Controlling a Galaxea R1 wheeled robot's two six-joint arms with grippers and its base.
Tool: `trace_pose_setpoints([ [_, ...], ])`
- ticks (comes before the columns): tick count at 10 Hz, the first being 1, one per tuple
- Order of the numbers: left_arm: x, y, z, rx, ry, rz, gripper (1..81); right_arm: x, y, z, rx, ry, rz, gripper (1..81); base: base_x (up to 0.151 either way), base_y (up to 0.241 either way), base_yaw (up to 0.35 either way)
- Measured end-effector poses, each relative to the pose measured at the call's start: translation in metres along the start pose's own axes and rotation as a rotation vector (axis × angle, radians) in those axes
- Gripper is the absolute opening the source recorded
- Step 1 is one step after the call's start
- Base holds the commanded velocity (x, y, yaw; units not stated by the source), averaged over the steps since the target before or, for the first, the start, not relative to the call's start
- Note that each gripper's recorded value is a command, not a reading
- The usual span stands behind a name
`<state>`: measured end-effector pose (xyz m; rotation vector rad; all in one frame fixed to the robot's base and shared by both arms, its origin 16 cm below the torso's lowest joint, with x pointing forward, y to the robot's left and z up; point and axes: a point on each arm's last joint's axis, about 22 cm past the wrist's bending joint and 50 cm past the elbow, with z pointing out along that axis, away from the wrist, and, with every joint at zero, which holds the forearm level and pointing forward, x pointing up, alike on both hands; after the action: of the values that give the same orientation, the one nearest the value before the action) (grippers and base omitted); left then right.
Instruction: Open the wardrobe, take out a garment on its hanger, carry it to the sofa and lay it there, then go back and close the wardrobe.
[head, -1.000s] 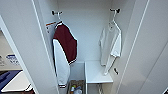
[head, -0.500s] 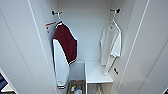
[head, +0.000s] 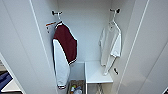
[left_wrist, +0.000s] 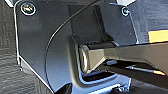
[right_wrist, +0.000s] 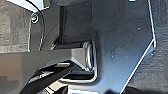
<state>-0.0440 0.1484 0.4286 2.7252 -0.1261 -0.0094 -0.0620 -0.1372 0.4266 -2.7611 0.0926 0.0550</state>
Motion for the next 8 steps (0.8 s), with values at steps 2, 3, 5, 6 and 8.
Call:
trace_pose_setpoints([
  [2,0.002,-0.002,0.000,0.005,-0.001,0.002,81.1,-0.003,-0.003,0.001,0.004,-0.003,0.001,81.1,0.000,0.000,0.000],
  [3,0.003,-0.003,0.000,0.007,0.000,0.002,81.1,-0.003,-0.004,0.001,0.005,-0.003,0.001,81.1,0.000,0.000,0.000],
  [5,0.003,-0.009,-0.001,0.021,0.000,0.004,81.1,-0.003,-0.008,0.002,0.010,-0.002,0.001,81.1,0.038,0.000,0.000],
  [6,-0.002,-0.011,-0.002,0.025,-0.005,0.003,81.1,-0.007,-0.009,0.002,0.011,-0.006,0.003,81.1,0.090,0.000,0.000],
  [8,-0.006,-0.011,-0.002,0.027,-0.009,0.002,81.1,-0.013,-0.009,0.002,0.010,-0.012,0.004,81.1,0.110,0.000,0.000],
])
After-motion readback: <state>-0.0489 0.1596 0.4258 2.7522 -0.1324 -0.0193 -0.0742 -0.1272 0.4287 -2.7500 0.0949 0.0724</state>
